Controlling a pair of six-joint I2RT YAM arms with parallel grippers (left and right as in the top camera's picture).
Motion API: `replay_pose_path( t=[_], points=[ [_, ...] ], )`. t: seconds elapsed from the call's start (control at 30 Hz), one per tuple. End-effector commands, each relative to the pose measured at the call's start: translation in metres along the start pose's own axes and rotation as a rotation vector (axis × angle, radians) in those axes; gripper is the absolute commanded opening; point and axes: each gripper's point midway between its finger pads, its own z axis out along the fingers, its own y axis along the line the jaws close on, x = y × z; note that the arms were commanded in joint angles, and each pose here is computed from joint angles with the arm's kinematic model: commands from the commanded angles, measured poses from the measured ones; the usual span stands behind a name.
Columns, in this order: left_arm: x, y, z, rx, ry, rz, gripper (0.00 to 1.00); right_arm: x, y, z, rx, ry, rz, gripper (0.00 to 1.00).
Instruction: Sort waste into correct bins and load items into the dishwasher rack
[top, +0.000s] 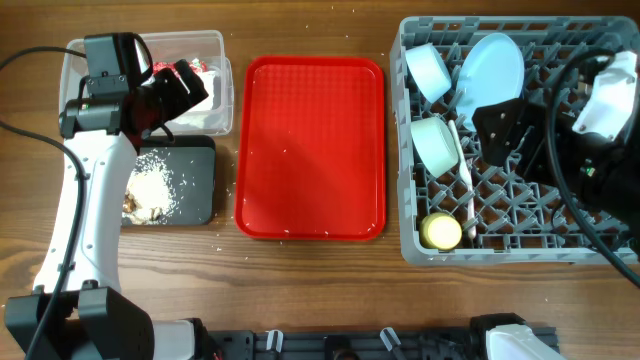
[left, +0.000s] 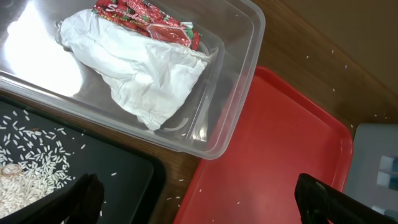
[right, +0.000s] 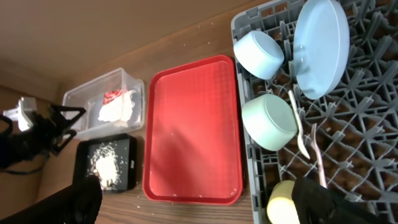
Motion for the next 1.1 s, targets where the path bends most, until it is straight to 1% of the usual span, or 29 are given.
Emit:
replay_pose_path(
  t=[0.0,0.03,0.07,0.13,0.17,0.27,0.3,0.33,0.4,0.43,0.5,0.63,0.87,0.93,1.07],
  points=[
    [-0.001,0.000,0.000,0.002,-0.004,0.001,1.00,-0.005,-0.010,0.000,0.062,-0.032,0.041,1.00],
    [-0.001,0.000,0.000,0.002,-0.004,0.001,1.00,-0.011,-0.018,0.008,0.101,-0.043,0.040,1.00],
    [-0.001,0.000,0.000,0.002,-0.004,0.001,1.00,-0.018,-0.020,0.015,0.113,-0.071,-0.002,1.00],
    [-0.001,0.000,0.000,0.002,-0.004,0.001,1.00,-0.026,-0.017,0.032,0.079,-0.109,-0.120,1.00],
    [-0.001,0.000,0.000,0.002,-0.004,0.001,1.00,-0.025,-0.016,0.048,0.037,-0.150,-0.195,0.99],
    [-0.001,0.000,0.000,0.002,-0.004,0.001,1.00,-0.005,-0.016,0.079,-0.089,-0.278,-0.335,1.00],
    [-0.001,0.000,0.000,0.002,-0.004,0.001,1.00,0.011,-0.020,0.090,-0.129,-0.321,-0.396,1.00],
    [-0.001,0.000,0.000,0.002,-0.004,0.001,1.00,0.029,-0.030,0.104,-0.145,-0.350,-0.418,1.00],
    [-0.001,0.000,0.000,0.002,-0.004,0.001,1.00,0.056,-0.046,0.119,-0.163,-0.413,-0.426,1.00],
    [-0.001,0.000,0.000,0.002,-0.004,0.001,1.00,0.075,-0.057,0.129,-0.180,-0.476,-0.440,1.00],
    [-0.001,0.000,0.000,0.002,-0.004,0.001,1.00,0.100,-0.071,0.140,-0.202,-0.558,-0.458,1.00],
    [-0.001,0.000,0.000,0.002,-0.004,0.001,1.00,0.142,-0.097,0.158,-0.208,-0.627,-0.470,1.00],
    [-0.001,0.000,0.000,0.002,-0.004,0.001,1.00,0.152,-0.100,0.152,-0.222,-0.678,-0.480,1.00],
    [-0.001,0.000,0.000,0.002,-0.004,0.001,1.00,0.148,-0.096,0.145,-0.234,-0.717,-0.489,1.00],
    [-0.001,0.000,0.000,0.002,-0.004,0.000,1.00,0.149,-0.097,0.147,-0.230,-0.705,-0.487,1.00]
  ],
)
